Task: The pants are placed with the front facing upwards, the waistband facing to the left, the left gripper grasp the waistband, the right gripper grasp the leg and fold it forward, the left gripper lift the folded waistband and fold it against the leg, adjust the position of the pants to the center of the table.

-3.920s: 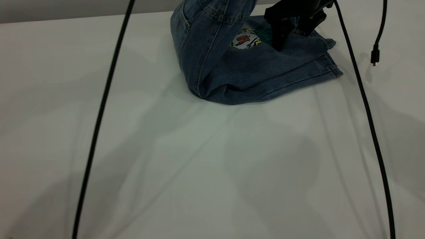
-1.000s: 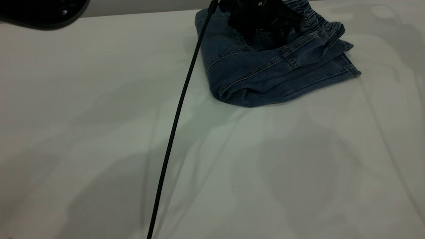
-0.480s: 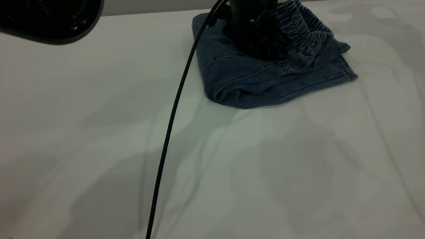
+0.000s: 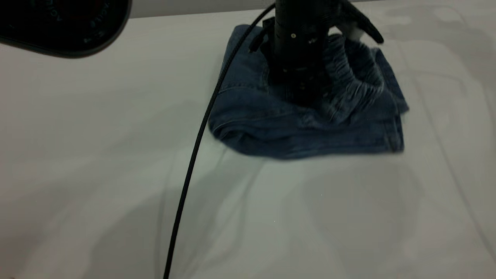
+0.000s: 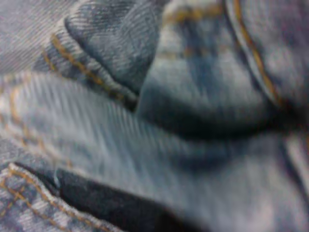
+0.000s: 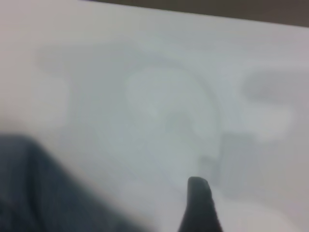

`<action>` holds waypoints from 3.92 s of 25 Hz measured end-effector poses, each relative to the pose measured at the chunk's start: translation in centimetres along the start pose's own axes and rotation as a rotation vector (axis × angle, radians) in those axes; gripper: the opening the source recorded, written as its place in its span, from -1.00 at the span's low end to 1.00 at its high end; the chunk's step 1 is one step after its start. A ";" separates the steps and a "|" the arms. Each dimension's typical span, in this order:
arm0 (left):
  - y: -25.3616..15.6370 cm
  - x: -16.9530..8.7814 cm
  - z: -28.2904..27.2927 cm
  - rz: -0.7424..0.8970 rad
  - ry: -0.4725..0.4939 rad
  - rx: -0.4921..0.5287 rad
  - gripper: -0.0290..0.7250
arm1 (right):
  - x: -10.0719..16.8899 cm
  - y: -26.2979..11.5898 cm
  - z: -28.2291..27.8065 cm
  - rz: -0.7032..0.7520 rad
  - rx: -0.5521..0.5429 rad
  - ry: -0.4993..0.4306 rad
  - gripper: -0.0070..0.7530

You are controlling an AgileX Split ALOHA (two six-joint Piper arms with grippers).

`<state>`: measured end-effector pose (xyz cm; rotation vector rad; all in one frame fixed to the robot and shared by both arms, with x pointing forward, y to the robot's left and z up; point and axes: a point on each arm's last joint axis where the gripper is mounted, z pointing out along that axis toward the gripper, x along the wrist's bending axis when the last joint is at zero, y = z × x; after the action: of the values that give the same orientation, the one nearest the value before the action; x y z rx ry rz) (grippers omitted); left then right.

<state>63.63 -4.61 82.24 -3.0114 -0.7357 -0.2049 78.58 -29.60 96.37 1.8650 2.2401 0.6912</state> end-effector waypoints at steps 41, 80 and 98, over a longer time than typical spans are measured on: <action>-7.5 5.0 -34.9 -0.314 0.482 -0.574 0.58 | 11.2 2.5 -25.8 -0.026 -0.474 0.116 0.15; -45.2 -10.6 -39.0 -0.547 0.198 -0.905 0.58 | 18.9 -36.6 -39.9 -0.313 -0.620 0.234 0.15; -48.1 -14.1 -26.2 -0.527 0.111 -0.808 0.58 | 14.7 -45.9 -30.2 -0.304 -0.619 0.030 0.15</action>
<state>25.93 29.96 106.43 -3.3438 -1.7885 -0.8632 22.47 -28.72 105.70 1.2001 1.9449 1.1825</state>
